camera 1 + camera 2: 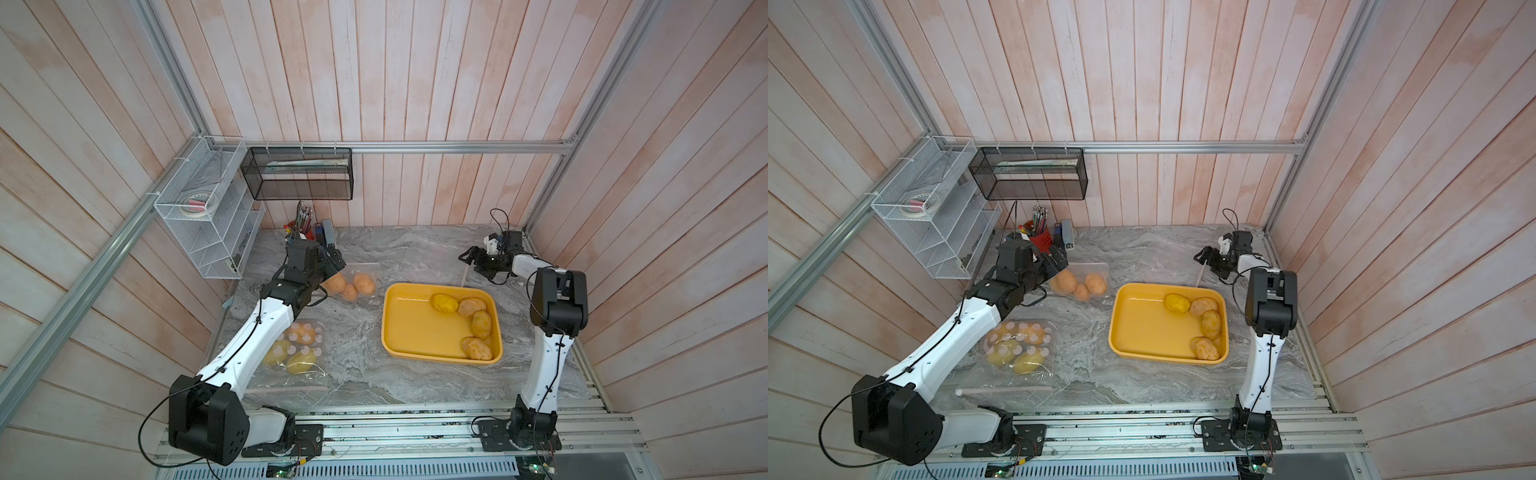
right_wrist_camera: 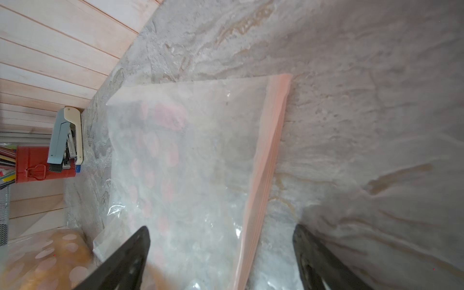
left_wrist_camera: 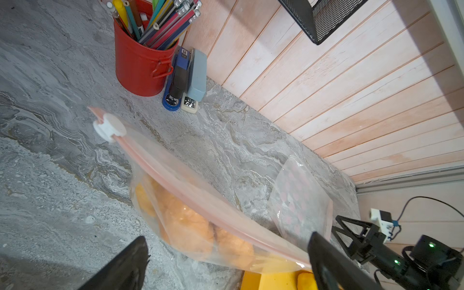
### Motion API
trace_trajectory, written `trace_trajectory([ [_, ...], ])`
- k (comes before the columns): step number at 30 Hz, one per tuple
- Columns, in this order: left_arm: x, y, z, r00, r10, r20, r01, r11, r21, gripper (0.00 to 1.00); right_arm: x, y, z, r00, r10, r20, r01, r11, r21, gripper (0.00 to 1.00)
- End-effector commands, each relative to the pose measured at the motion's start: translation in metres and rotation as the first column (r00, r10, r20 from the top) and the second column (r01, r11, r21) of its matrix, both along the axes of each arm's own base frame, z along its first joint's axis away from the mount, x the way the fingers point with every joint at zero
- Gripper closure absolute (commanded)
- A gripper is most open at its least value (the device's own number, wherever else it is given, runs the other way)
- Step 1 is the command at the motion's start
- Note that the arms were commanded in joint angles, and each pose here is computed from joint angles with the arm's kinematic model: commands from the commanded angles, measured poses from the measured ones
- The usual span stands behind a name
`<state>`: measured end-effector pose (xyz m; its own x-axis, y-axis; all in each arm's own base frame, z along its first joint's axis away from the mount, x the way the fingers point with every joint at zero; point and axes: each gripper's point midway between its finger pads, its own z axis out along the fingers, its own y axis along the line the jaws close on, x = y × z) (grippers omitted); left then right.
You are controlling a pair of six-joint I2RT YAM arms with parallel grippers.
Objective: Put the potatoes into a zipper bag and zip it
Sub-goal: Pick up the zipper food storage bag at the center of the board.
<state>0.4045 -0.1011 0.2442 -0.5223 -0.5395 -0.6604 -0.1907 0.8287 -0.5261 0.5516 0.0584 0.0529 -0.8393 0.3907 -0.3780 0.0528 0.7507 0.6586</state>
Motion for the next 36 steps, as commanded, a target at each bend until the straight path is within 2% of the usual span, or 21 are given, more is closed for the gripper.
trace_trajectory([
  [1,0.001,0.004,0.018,0.999,0.013,0.047,-0.013,1.000,0.015,0.00,-0.007,0.018,-0.017,0.995,0.050,-0.085,-0.045,0.997,0.060,0.13],
  [11,-0.001,0.006,0.021,0.998,0.022,0.055,-0.024,0.999,0.022,0.00,0.014,0.069,-0.040,0.977,0.161,-0.136,-0.148,0.984,0.104,0.20],
  [15,-0.001,0.007,0.021,0.998,0.023,0.055,-0.024,0.999,0.024,0.00,0.022,0.082,-0.038,0.975,0.177,-0.135,-0.167,0.983,0.080,0.24],
  [18,0.000,0.007,0.020,0.998,0.026,0.052,-0.028,0.999,0.025,0.00,0.024,0.092,-0.034,0.975,0.187,-0.121,-0.178,0.981,0.076,0.40],
  [20,0.000,0.007,0.019,0.998,0.026,0.050,-0.027,0.999,0.025,0.00,0.025,0.100,-0.032,0.974,0.197,-0.114,-0.189,0.978,0.085,0.55],
  [22,0.001,0.006,0.017,0.999,0.022,0.044,-0.023,0.999,0.023,0.01,0.025,0.111,-0.027,0.970,0.221,-0.101,-0.209,0.971,0.111,0.77],
  [25,0.001,0.005,0.015,0.999,0.021,0.037,-0.021,1.000,0.020,0.02,0.024,0.122,-0.011,0.969,0.238,-0.069,-0.229,0.966,0.122,0.99],
  [31,-0.003,-0.007,0.024,0.997,0.051,0.057,-0.053,0.998,0.039,0.04,0.016,0.128,0.054,0.973,0.224,0.061,-0.230,0.964,0.136,1.00],
  [36,-0.004,-0.060,0.036,0.997,-0.015,0.078,0.015,1.000,-0.005,0.05,-0.002,0.129,0.106,0.967,0.176,0.186,-0.209,0.962,0.174,1.00],
])
